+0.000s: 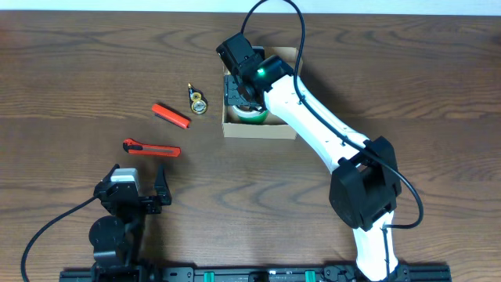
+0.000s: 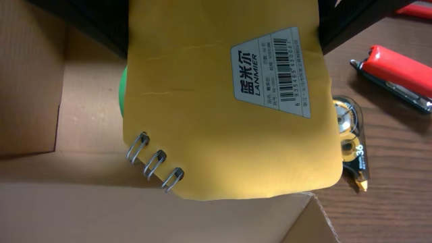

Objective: Pack container
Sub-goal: 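Carry the yellow notepad into the box on top of the tapes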

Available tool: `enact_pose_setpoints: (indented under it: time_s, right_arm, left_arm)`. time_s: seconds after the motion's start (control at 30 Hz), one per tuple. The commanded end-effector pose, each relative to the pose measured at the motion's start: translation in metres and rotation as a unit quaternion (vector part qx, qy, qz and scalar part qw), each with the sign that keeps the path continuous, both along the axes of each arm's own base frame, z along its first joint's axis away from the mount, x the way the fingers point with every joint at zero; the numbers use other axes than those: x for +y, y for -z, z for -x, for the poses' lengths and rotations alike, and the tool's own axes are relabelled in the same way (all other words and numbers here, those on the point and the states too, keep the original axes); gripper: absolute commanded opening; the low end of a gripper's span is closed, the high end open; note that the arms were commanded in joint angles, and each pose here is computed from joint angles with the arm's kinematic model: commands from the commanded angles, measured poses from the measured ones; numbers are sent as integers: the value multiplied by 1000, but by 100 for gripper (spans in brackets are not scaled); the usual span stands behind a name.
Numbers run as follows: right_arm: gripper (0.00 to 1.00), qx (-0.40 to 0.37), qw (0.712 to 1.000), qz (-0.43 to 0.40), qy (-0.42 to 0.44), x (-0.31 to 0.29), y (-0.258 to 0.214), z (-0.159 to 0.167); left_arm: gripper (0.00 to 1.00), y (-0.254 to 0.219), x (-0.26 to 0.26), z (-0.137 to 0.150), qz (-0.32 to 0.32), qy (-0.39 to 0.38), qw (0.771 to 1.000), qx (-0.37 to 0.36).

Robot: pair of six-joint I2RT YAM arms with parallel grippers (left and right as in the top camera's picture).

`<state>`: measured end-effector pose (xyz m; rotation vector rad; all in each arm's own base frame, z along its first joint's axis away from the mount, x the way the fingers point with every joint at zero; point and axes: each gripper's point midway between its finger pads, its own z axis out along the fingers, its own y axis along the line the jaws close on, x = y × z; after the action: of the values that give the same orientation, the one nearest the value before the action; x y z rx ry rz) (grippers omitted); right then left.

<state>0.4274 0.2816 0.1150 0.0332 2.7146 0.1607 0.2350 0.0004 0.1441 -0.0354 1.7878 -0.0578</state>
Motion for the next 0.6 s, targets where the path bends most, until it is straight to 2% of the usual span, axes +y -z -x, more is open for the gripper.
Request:
enact_pose_setpoints:
  time_s: [0.0,0.23,0.57]
  right_arm:
    - [71,5,1000,11,18,-4,9,-1]
    - [71,19,999,23,19,-5,28,-1]
    - [73,-4,999,37,26,-10,24,-10]
  left_arm:
    - [95,13,2,0,-3,-5,1000,14]
    - [96,13,2,0,-3,-5,1000,14]
    - [95,13,2,0,-3,-5,1000,14]
